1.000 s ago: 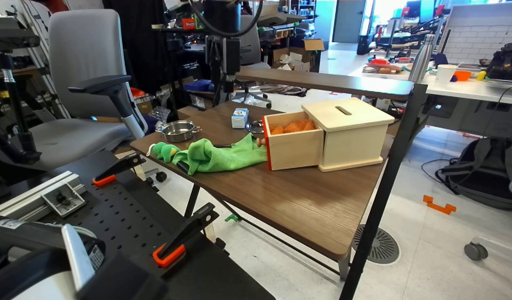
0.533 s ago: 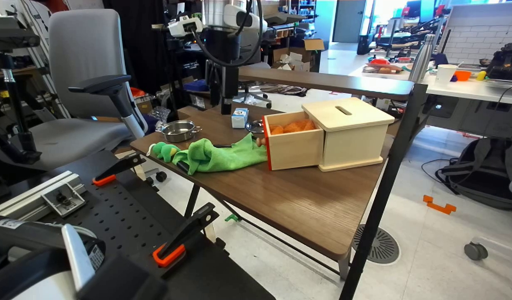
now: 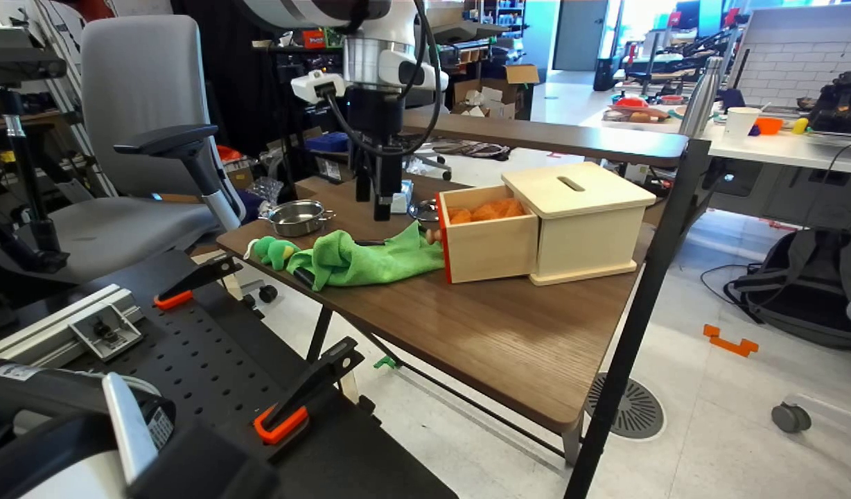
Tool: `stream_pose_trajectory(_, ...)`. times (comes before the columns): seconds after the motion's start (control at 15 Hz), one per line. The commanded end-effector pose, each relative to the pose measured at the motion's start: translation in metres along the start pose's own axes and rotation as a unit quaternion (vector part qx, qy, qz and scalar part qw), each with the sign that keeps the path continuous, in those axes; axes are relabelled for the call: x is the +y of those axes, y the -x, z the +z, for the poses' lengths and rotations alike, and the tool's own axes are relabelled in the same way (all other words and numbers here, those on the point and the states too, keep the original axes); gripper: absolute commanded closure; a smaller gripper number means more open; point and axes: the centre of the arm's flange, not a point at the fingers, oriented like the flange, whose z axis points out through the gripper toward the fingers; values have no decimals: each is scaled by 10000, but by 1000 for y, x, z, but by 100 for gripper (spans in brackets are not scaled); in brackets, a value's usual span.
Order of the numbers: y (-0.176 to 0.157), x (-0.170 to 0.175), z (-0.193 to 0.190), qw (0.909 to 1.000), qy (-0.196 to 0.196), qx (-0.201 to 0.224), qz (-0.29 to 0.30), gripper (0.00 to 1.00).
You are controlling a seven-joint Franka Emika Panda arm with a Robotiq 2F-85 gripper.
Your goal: Move the green cloth slightly to the left
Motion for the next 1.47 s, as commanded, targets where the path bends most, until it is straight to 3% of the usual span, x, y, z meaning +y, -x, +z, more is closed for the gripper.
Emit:
stream_pose_trajectory(0.0, -13, -10, 16, 9996, 45, 268, 51, 0)
stream_pose_trajectory(0.4, -17, -19, 37, 9995, 125, 276, 6, 1)
stream_pose_trajectory(0.47, -18, -20, 39, 9995, 146, 268, 14, 10)
stream_pose_trajectory(0.6, -20, -22, 42, 9995, 182, 237, 27, 14)
stream_pose_trajectory(0.67, -21, -22, 43, 9995, 190, 233, 31, 37)
stream_pose_trajectory(0.8, -23, -23, 46, 9995, 222, 234, 39, 40)
stream_pose_trajectory(1.27, -30, -24, 54, 9992, 328, 232, 77, 96)
stream_pose_trajectory(1.4, -31, -25, 55, 9991, 340, 237, 95, 100)
